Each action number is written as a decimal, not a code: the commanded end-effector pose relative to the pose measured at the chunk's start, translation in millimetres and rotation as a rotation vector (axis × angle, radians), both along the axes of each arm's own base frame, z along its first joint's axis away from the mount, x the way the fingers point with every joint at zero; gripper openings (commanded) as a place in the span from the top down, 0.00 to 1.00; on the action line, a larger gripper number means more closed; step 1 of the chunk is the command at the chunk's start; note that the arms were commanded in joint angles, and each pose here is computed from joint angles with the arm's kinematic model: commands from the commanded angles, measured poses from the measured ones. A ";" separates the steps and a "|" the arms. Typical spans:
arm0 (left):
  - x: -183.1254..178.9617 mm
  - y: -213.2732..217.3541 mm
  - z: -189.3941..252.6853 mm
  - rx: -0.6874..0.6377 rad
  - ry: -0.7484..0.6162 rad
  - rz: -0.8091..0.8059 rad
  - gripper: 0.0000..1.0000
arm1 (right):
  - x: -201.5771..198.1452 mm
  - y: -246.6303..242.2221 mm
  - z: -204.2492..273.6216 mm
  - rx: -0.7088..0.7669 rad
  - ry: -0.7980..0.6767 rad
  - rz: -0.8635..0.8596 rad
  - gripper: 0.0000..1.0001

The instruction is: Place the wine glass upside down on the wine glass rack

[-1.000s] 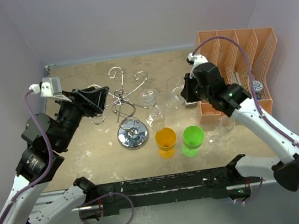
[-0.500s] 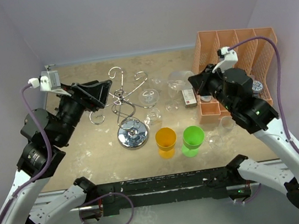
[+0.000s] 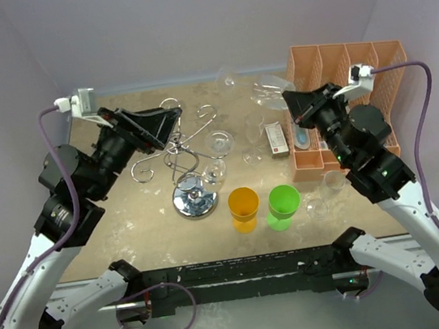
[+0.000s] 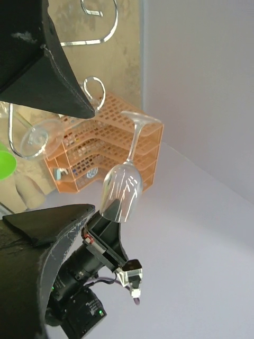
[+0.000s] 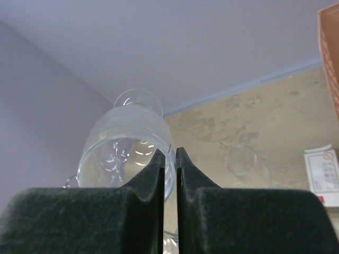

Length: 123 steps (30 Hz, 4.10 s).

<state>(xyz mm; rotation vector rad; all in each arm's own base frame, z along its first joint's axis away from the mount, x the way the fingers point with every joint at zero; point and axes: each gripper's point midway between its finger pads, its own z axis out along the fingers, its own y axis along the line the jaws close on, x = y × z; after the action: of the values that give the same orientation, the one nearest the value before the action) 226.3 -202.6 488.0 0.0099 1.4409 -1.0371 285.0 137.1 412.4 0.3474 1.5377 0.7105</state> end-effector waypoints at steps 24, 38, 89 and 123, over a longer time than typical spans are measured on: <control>29.5 -57.3 92.0 -0.656 0.039 -0.110 0.42 | -41.3 60.1 128.8 0.558 -0.361 0.459 0.96; 45.1 -65.1 83.4 -0.699 0.062 -0.062 0.53 | -49.9 74.8 128.0 0.564 -0.403 0.568 0.95; 98.1 -76.7 97.9 0.169 -0.327 0.106 1.00 | -33.6 49.7 82.1 -0.040 -0.378 0.329 0.33; 147.5 -24.4 58.2 0.619 -0.492 0.326 1.00 | 36.0 168.4 185.2 0.314 -0.271 0.729 0.45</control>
<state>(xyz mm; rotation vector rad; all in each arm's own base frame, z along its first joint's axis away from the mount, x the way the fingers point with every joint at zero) 388.4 -257.7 507.8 0.4816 1.3277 -0.3659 334.6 306.9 563.7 -0.0987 1.3594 1.4230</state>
